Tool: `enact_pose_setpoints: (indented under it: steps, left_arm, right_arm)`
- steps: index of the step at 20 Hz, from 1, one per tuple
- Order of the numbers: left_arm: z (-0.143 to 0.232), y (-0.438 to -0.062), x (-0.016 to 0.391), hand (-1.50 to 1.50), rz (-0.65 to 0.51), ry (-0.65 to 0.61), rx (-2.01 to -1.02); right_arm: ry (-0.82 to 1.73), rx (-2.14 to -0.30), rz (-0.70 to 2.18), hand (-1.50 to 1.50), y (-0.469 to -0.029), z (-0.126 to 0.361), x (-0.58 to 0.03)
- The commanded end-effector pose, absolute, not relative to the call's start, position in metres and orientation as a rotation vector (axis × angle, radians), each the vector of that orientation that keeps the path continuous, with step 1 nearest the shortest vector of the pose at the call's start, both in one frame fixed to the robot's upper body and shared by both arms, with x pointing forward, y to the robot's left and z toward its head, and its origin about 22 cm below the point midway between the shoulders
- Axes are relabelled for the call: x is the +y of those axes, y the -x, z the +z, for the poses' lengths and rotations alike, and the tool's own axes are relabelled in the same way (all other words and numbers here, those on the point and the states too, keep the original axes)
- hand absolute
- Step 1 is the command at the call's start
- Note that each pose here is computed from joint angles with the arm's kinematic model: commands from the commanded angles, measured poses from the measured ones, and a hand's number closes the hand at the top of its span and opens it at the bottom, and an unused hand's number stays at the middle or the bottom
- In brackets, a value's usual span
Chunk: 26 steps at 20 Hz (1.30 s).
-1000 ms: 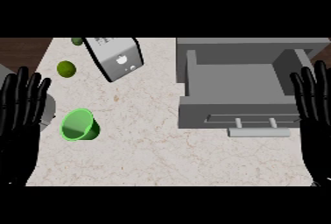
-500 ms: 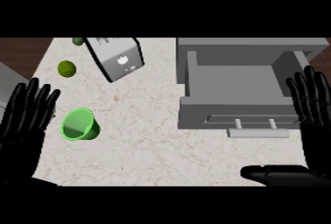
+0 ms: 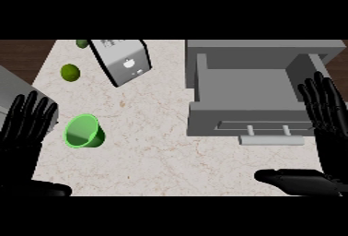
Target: Pick up the cup, place it into the drawer and close the drawer
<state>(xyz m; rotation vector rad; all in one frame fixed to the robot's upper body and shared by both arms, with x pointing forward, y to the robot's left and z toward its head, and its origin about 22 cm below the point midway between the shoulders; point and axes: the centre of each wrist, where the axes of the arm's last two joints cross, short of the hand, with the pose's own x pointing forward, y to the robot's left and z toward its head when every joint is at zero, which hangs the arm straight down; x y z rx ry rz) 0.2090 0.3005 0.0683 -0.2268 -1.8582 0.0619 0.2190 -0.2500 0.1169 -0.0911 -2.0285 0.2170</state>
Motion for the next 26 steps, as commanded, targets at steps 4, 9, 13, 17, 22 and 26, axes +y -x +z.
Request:
enact_pose_setpoints:
  steps: [4, 9, 13, 17, 22, 26]
  left_arm:
    - [0.017, -0.211, 0.324, -1.50, 0.082, 0.092, -1.804]
    - [-0.010, -0.224, 0.344, -1.50, 0.129, 0.013, -1.749]
    - [-0.034, -0.232, 0.344, -1.50, 0.110, -0.082, -1.709]
    - [-0.052, -0.217, 0.371, -1.50, 0.125, -0.078, -1.678]
    - [-0.089, -0.232, 0.365, -1.50, 0.113, -0.095, -1.659]
    - [-0.107, -0.216, 0.400, -1.50, 0.167, -0.093, -1.682]
  right_arm:
    - [0.103, -2.037, 0.211, -1.50, -0.230, 0.111, -0.251]
    - [0.108, -2.038, 0.211, -1.50, -0.229, 0.132, -0.275]
    - [0.091, -2.019, 0.228, -1.50, -0.227, 0.110, -0.252]
    - [0.078, -2.018, 0.220, -1.50, -0.228, 0.106, -0.264]
    - [0.102, -2.021, 0.250, -1.50, -0.238, 0.105, -0.248]
    - [0.083, -2.052, 0.230, -1.50, -0.218, 0.112, -0.265]
